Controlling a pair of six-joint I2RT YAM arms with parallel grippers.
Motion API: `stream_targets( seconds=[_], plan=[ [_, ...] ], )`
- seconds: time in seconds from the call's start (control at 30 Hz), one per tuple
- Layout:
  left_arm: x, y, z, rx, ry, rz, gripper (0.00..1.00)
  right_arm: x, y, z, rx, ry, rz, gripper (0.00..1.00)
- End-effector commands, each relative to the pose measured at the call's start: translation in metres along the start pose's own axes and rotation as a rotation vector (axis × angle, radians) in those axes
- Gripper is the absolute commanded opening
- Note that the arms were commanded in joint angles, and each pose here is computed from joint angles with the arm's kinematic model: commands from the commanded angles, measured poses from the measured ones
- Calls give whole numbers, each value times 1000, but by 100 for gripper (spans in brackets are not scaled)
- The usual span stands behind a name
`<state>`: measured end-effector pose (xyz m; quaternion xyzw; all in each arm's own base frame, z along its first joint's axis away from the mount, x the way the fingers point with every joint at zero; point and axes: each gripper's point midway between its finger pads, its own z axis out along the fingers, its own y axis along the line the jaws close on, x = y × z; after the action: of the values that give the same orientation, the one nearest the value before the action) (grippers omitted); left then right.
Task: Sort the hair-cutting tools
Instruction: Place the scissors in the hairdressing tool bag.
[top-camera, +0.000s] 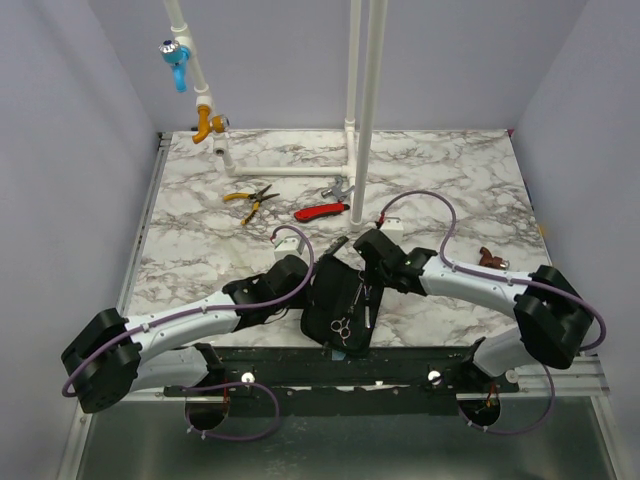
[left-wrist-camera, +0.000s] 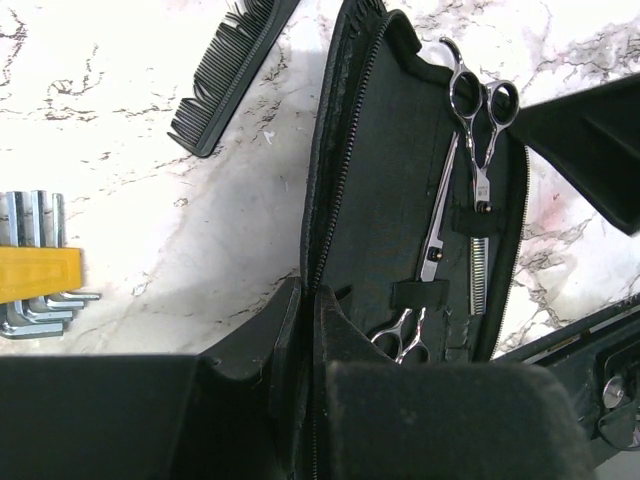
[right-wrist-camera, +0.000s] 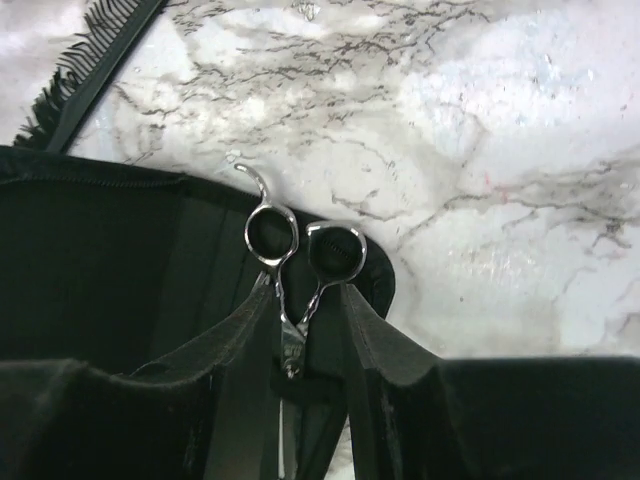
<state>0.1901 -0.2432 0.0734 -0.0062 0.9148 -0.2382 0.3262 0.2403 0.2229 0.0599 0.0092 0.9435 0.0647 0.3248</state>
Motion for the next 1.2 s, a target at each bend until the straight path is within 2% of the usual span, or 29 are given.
stream_targets(
  seconds=[0.0, 0.37, 0.57, 0.83, 1.17],
  plan=[
    [-11, 1, -2, -6, -56, -24, 0, -16, 4, 14, 2, -34, -55, 34],
    [-11, 2, -1, -13, -58, -25, 0, -12, 14, 34, -9, -6, -87, 29],
    [-11, 5, -2, -23, -62, -28, 0, -1, 3, 42, 33, 27, -85, 24],
    [-12, 8, -1, -37, -71, -31, 0, 16, -2, 33, 2, 73, -43, 13],
    [-14, 10, 0, -60, -77, -44, 0, 41, -10, 19, -50, 127, 5, 11]
  ],
)
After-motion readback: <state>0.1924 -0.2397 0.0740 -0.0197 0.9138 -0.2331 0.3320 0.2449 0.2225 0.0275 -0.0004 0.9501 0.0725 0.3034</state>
